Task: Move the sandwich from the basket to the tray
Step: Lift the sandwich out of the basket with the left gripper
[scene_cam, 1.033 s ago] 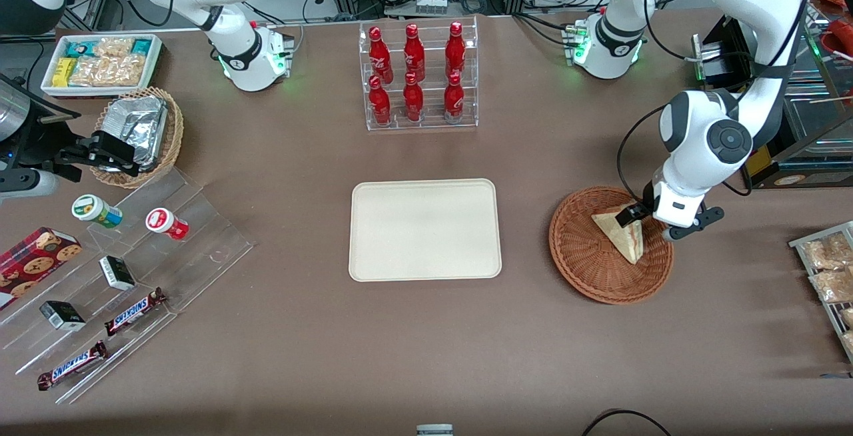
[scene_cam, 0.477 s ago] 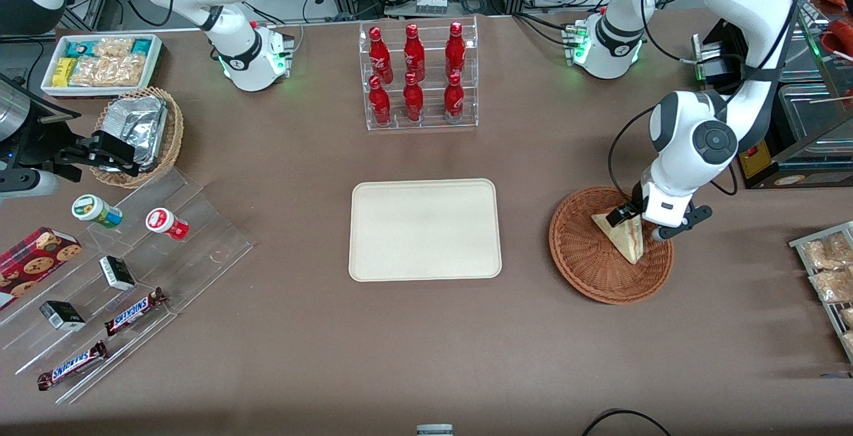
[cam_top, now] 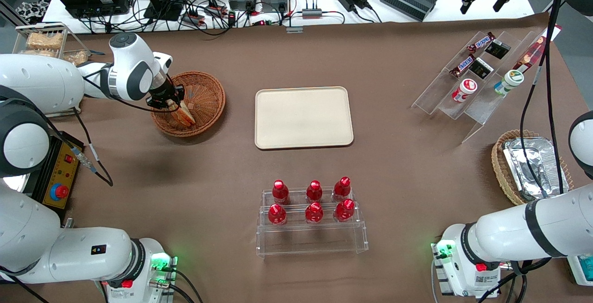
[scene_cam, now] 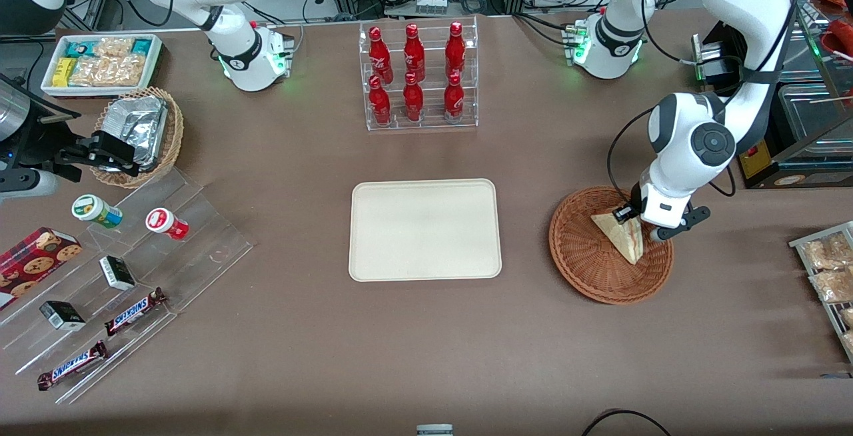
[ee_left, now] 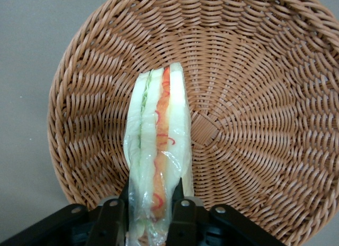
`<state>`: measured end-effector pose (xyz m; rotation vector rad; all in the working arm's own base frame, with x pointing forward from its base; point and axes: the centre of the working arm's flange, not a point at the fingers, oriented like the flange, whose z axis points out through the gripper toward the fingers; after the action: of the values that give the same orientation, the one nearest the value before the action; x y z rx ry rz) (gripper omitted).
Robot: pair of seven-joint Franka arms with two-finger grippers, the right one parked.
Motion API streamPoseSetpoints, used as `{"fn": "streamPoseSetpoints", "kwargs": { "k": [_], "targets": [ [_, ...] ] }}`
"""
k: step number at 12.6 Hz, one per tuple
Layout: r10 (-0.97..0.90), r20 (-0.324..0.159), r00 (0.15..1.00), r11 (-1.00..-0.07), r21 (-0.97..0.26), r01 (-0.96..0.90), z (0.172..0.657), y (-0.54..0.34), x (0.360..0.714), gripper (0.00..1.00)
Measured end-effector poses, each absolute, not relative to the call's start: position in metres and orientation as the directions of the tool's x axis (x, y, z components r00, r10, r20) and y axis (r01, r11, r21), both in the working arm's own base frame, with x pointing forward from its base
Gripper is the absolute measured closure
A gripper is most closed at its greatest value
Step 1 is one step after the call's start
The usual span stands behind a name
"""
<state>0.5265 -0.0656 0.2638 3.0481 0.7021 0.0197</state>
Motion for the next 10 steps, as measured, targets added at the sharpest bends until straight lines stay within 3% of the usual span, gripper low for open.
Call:
{"fn": "streamPoseSetpoints", "kwargs": {
  "k": [5, 10],
  "targets": [
    [0.390, -0.003, 0.921, -0.921, -0.007, 0.390, 0.322, -0.070, 0.551, 0.86],
    [0.268, 0.015, 0.963, -0.963, -0.012, 0.268, 0.395, -0.075, 0.570, 0.86]
  ]
}}
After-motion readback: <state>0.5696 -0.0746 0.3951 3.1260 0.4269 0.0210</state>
